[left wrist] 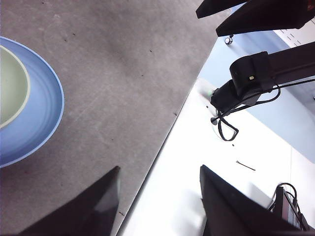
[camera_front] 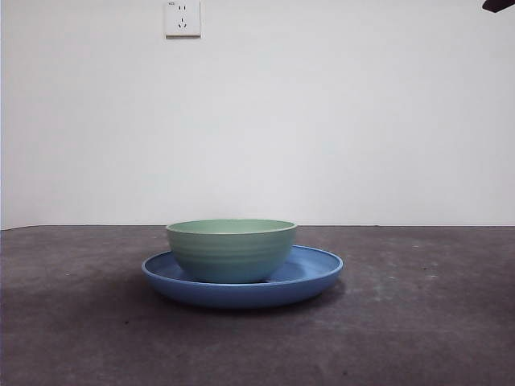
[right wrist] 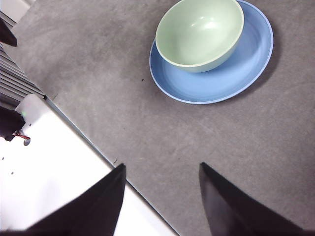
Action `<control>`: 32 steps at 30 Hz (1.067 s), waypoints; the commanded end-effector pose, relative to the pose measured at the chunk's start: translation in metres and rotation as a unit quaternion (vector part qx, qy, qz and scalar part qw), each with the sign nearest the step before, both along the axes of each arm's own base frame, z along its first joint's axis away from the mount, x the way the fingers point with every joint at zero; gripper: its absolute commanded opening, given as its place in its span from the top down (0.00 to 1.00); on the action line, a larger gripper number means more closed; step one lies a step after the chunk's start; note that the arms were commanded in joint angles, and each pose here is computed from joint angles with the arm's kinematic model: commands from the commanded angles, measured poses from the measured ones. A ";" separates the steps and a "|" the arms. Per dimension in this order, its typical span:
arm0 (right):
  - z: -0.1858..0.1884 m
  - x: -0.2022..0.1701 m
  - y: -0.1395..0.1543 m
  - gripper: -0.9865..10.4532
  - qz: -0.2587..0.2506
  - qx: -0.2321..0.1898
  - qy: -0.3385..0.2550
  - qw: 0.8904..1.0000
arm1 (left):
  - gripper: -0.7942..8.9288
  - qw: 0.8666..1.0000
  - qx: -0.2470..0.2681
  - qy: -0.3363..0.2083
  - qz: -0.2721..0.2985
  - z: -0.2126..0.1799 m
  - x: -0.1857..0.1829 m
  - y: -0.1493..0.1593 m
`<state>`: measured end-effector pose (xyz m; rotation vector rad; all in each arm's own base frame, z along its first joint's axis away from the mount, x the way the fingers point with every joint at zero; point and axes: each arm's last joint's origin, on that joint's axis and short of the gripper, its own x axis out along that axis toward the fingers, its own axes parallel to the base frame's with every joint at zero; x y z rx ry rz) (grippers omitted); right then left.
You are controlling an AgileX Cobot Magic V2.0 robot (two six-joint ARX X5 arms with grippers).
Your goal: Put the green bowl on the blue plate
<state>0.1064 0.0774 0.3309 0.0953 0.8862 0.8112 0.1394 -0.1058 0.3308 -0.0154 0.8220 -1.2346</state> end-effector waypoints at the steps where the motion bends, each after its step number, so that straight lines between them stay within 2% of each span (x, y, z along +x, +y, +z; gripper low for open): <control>1: 0.005 0.000 0.002 0.70 0.010 0.003 -0.013 1.000 | 0.66 1.000 -0.003 -0.007 -0.008 0.001 0.001 -0.002; 4: 0.005 0.000 0.001 0.74 0.010 0.001 -0.011 1.000 | 0.68 1.000 -0.003 -0.007 -0.008 0.001 0.001 -0.002; 7: 0.005 0.000 0.001 0.90 0.013 -0.001 -0.015 1.000 | 0.84 1.000 -0.003 -0.007 -0.008 0.001 0.001 -0.002; 8: 0.005 0.000 0.001 0.91 0.016 -0.002 -0.017 1.000 | 0.90 1.000 -0.003 -0.007 -0.008 0.001 0.001 -0.002; 32: 0.005 0.000 0.002 0.91 0.015 -0.002 -0.018 1.000 | 0.91 1.000 -0.003 -0.007 -0.008 0.001 0.001 -0.002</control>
